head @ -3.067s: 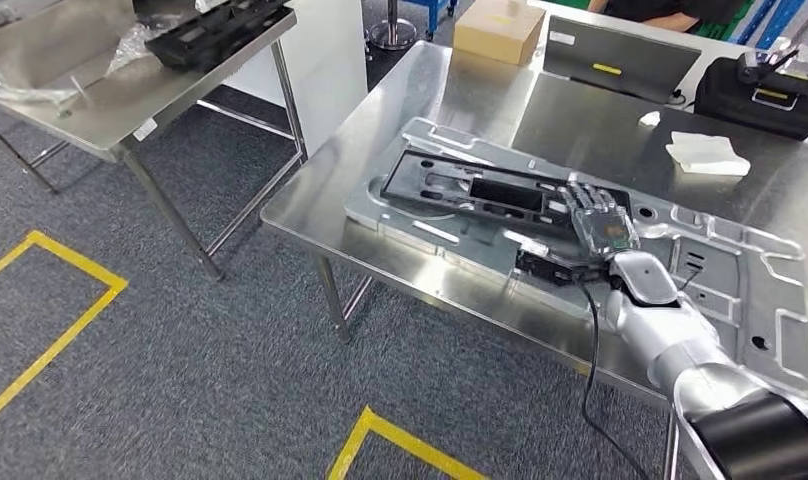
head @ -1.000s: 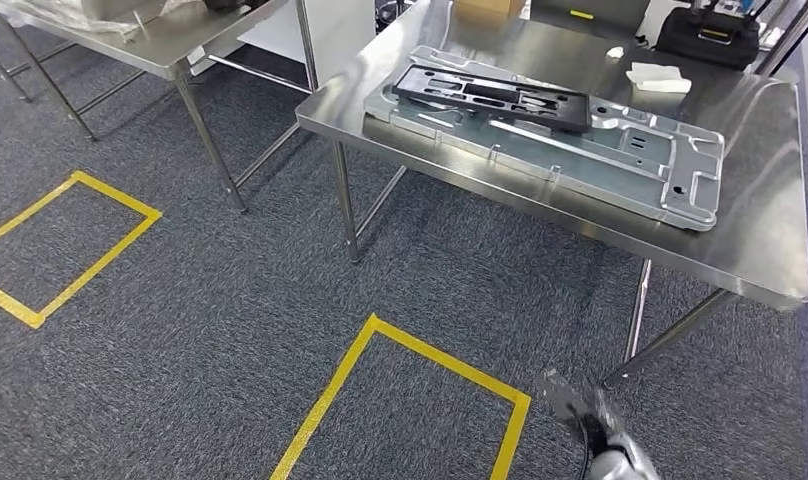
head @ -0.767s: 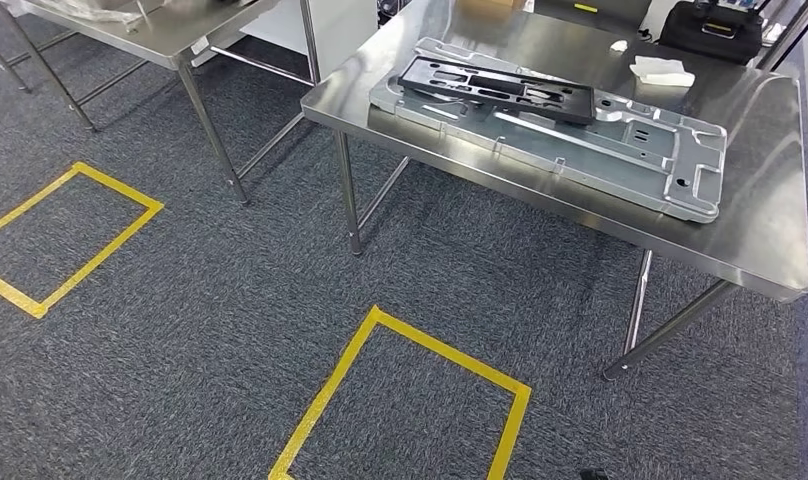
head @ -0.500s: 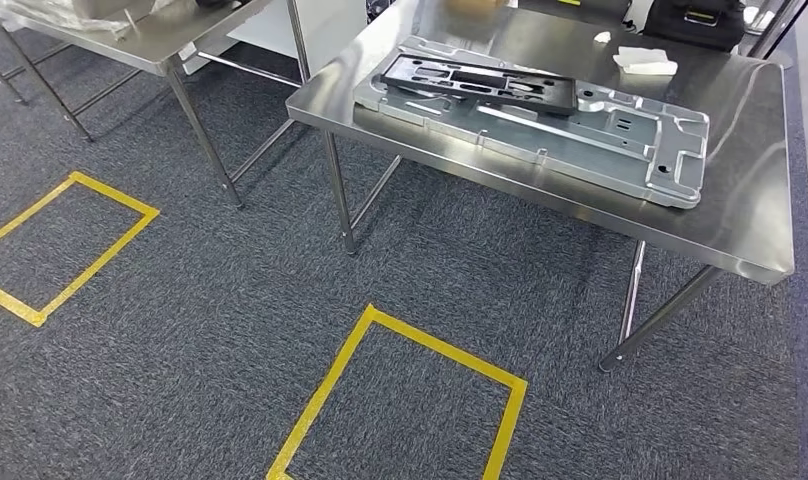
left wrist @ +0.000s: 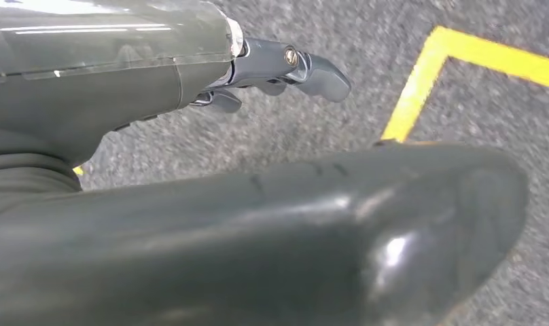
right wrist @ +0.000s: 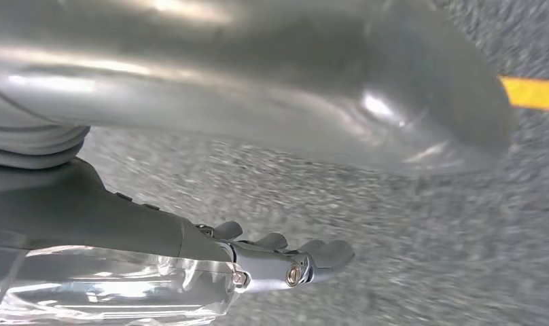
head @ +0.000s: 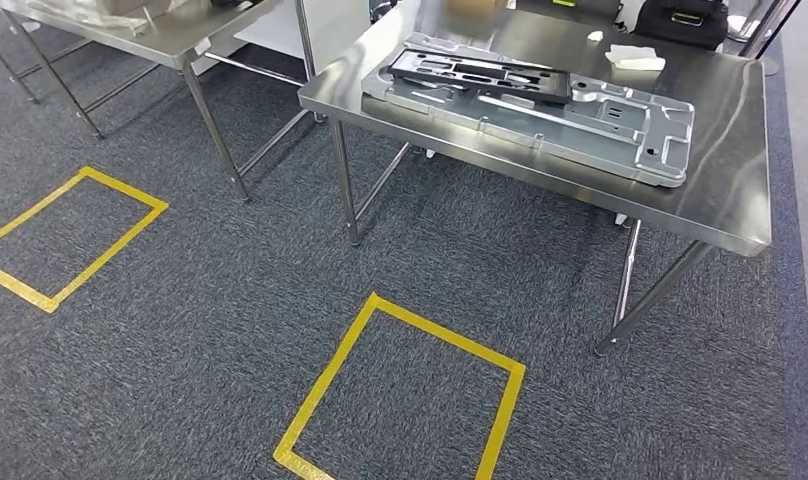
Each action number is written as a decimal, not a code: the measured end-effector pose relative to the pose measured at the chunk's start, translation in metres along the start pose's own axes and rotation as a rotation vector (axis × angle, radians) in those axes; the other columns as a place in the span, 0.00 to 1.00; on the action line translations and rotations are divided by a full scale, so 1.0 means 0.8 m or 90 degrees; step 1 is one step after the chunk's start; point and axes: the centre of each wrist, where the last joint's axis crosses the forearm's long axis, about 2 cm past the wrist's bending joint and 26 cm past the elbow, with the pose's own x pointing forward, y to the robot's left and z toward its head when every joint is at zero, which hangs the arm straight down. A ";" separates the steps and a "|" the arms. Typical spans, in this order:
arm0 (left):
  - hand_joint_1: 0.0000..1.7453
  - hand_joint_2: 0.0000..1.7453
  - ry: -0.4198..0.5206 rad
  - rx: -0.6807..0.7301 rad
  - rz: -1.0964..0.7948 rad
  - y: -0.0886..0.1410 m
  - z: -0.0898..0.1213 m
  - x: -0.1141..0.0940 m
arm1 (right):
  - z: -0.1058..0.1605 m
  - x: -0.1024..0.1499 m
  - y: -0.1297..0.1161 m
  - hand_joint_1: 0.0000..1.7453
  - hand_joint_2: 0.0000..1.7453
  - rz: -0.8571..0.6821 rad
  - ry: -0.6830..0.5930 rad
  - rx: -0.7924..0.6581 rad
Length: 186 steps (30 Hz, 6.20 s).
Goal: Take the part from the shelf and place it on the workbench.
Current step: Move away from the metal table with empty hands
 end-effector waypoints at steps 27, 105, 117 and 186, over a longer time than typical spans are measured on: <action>0.00 0.00 0.013 0.010 -0.006 -0.006 0.005 -0.009 | 0.003 -0.007 0.002 0.00 0.00 0.032 -0.047 0.043; 0.00 0.00 0.030 0.007 -0.043 -0.008 0.002 -0.002 | 0.007 -0.011 0.012 0.00 0.00 0.000 -0.036 0.135; 0.00 0.00 0.033 0.002 -0.042 -0.006 0.002 -0.002 | 0.006 -0.011 0.010 0.00 0.00 0.001 -0.038 0.137; 0.00 0.00 0.128 -0.002 0.001 -0.001 0.003 -0.005 | 0.013 -0.014 0.023 0.00 0.00 0.018 -0.037 0.158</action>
